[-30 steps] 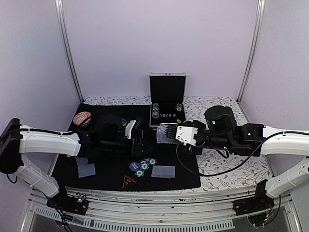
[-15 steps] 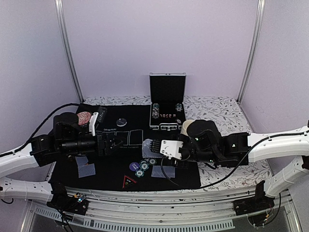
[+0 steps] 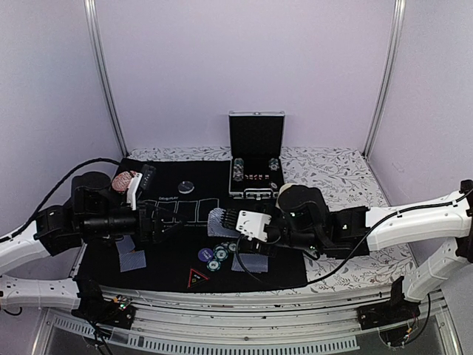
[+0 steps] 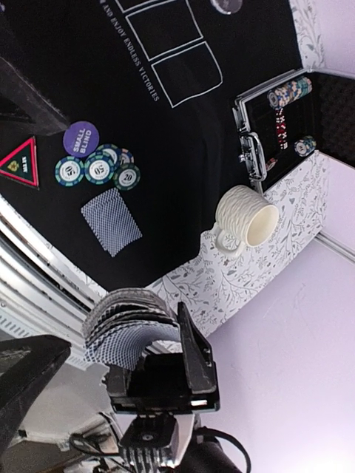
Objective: Distribute texas hold em gaming equipment
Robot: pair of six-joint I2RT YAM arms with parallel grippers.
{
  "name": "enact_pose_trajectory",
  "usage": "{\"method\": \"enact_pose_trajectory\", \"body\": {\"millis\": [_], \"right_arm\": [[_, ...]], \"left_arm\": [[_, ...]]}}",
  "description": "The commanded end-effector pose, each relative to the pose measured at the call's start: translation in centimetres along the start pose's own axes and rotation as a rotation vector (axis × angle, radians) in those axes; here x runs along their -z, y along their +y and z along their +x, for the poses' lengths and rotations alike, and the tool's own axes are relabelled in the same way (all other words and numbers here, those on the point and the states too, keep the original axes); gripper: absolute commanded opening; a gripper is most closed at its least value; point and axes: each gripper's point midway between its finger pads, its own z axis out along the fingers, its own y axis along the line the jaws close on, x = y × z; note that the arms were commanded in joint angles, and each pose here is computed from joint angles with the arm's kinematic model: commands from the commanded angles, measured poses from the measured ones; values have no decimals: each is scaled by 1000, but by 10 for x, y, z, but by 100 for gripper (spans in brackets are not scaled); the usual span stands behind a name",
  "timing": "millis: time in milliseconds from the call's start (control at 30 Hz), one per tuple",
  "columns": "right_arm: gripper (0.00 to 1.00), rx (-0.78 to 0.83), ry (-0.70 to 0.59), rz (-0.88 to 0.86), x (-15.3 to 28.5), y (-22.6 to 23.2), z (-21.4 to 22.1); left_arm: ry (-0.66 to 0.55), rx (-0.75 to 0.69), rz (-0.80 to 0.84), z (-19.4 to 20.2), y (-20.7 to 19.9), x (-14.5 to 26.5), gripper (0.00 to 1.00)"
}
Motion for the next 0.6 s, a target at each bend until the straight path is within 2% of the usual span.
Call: {"method": "enact_pose_trajectory", "body": {"millis": [0, 200, 367, 567], "right_arm": [[52, -28, -78, 39, 0, -10, -23], [52, 5, -80, 27, -9, -7, -25], [53, 32, -98, 18, -14, -5, -31], [54, 100, -102, 25, -22, -8, -36]], "left_arm": [[-2, -3, 91, -10, -24, 2, 98], [-36, 16, 251, -24, -54, -7, 98], [5, -8, 146, -30, -42, -30, 98], [-21, -65, 11, -46, -24, -41, 98]]}}
